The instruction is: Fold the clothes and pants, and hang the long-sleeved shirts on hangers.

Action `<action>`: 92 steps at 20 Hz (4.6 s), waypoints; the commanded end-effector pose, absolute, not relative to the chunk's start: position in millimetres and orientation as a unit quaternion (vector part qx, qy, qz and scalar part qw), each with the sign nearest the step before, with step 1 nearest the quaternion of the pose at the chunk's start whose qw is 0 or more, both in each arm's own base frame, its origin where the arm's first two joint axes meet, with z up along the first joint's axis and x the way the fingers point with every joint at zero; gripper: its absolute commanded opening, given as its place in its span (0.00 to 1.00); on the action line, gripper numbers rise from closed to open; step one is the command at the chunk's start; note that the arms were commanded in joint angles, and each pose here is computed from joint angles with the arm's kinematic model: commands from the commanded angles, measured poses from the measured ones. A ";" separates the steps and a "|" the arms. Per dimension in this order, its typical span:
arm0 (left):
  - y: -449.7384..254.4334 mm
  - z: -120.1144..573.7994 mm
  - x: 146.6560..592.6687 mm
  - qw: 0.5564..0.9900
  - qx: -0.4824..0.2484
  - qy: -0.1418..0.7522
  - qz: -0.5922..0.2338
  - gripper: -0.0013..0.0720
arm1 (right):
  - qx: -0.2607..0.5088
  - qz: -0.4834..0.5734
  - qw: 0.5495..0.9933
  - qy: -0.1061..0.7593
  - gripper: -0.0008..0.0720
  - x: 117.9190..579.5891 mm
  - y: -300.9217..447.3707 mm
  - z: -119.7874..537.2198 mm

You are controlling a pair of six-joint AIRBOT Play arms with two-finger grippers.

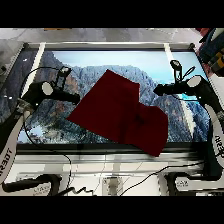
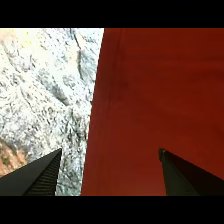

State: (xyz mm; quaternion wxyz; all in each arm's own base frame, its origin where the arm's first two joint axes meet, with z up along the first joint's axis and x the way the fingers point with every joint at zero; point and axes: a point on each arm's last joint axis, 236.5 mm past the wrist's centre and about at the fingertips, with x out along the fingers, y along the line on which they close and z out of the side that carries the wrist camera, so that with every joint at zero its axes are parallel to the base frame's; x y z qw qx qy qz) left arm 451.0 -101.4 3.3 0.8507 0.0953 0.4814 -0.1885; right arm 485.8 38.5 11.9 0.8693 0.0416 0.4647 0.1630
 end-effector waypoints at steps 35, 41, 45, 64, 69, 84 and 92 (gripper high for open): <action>-102.2 -9.7 436.5 0.829 0.095 0.514 -0.197 0.98 | 0.318 0.011 0.683 0.657 0.75 196.1 -8.7 -79.7; -97.3 -12.9 430.7 0.822 0.089 0.529 -0.191 0.96 | 0.384 -0.020 0.652 0.654 0.60 204.2 -2.5 -118.0; -76.8 -16.5 425.4 0.817 0.044 0.554 -0.155 0.96 | 0.437 0.006 0.611 0.659 0.57 209.9 16.7 -135.7; -34.4 -98.6 367.3 0.677 -0.256 0.662 -0.194 0.75 | 0.382 0.091 0.720 0.572 0.03 247.4 19.4 -86.6; -67.6 -120.5 356.2 0.649 -0.229 0.688 -0.230 0.67 | 0.382 0.092 0.720 0.572 0.04 247.3 19.6 -86.2; -90.5 -29.2 424.6 0.746 -0.206 0.556 -0.304 0.04 | 0.339 0.168 0.776 0.504 0.03 296.6 11.5 -3.3; -58.7 282.3 432.6 0.908 -0.179 0.215 -0.311 0.04 | 0.109 0.154 0.967 0.172 0.03 333.6 -3.6 293.6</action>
